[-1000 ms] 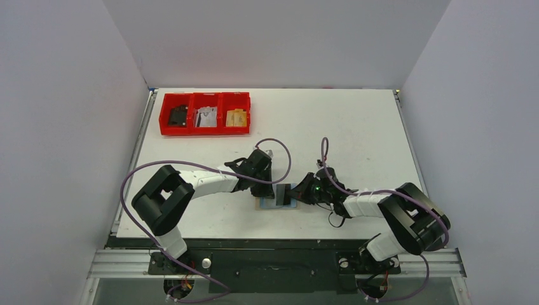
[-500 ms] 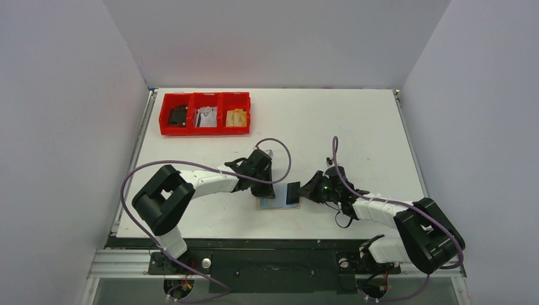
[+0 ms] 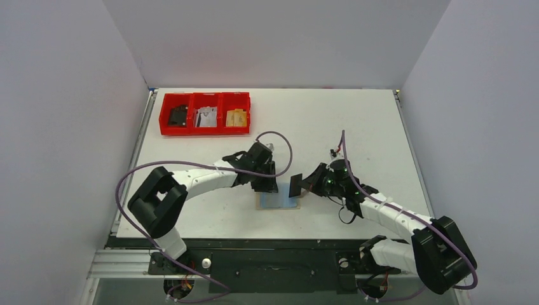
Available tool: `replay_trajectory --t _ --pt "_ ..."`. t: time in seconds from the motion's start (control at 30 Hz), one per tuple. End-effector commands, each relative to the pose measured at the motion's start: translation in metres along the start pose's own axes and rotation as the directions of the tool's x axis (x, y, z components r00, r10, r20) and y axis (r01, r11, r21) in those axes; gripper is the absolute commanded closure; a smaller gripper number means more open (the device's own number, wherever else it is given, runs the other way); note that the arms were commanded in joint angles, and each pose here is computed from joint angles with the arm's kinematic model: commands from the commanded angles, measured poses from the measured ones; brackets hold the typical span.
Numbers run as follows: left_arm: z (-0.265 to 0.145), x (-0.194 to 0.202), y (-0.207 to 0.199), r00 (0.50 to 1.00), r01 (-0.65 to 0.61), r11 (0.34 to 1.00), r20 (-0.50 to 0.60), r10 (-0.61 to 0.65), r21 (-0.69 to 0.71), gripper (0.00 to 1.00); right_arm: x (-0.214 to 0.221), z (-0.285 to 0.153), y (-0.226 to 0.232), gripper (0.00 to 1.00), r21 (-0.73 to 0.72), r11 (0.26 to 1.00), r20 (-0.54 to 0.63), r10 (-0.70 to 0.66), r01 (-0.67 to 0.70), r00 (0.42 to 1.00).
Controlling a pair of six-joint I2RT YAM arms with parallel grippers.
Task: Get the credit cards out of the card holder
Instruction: Remove the credit card from the card holder, then place the credit card in the storage box.
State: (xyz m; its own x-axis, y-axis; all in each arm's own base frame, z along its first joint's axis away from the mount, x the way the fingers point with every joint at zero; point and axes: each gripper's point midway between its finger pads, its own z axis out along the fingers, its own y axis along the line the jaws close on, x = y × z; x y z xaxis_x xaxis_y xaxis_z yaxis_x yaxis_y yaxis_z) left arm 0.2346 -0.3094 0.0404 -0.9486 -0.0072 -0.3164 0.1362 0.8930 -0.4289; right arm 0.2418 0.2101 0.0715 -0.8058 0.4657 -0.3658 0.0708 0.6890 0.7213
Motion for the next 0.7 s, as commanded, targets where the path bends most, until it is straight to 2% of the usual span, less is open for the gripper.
replay_trajectory --t 0.0,0.17,0.37,0.5,0.67 --pt "-0.056 -0.047 -0.038 0.992 -0.019 0.989 0.13 0.0 0.144 0.68 -0.027 -0.012 0.035 1.0 -0.069 0.997 0.064 -0.033 0.037 0.997" --pt "-0.092 -0.07 -0.04 0.982 0.023 0.95 0.171 -0.08 0.312 0.6 -0.039 -0.02 0.063 1.0 -0.14 0.989 0.073 -0.032 0.042 0.997" --pt "-0.125 -0.084 -0.052 0.981 0.033 0.83 0.14 -0.133 0.556 0.55 -0.047 -0.024 0.105 1.0 -0.283 0.959 0.04 -0.015 0.026 0.999" --pt "-0.136 -0.092 -0.055 0.98 0.045 0.76 0.118 -0.159 0.649 0.55 -0.052 -0.022 0.129 1.0 -0.36 0.933 0.01 0.007 -0.003 1.0" --pt "-0.141 -0.1 -0.059 0.982 0.043 0.711 0.102 -0.161 0.702 0.55 -0.059 -0.018 0.155 1.0 -0.442 0.896 -0.026 0.032 -0.04 0.999"
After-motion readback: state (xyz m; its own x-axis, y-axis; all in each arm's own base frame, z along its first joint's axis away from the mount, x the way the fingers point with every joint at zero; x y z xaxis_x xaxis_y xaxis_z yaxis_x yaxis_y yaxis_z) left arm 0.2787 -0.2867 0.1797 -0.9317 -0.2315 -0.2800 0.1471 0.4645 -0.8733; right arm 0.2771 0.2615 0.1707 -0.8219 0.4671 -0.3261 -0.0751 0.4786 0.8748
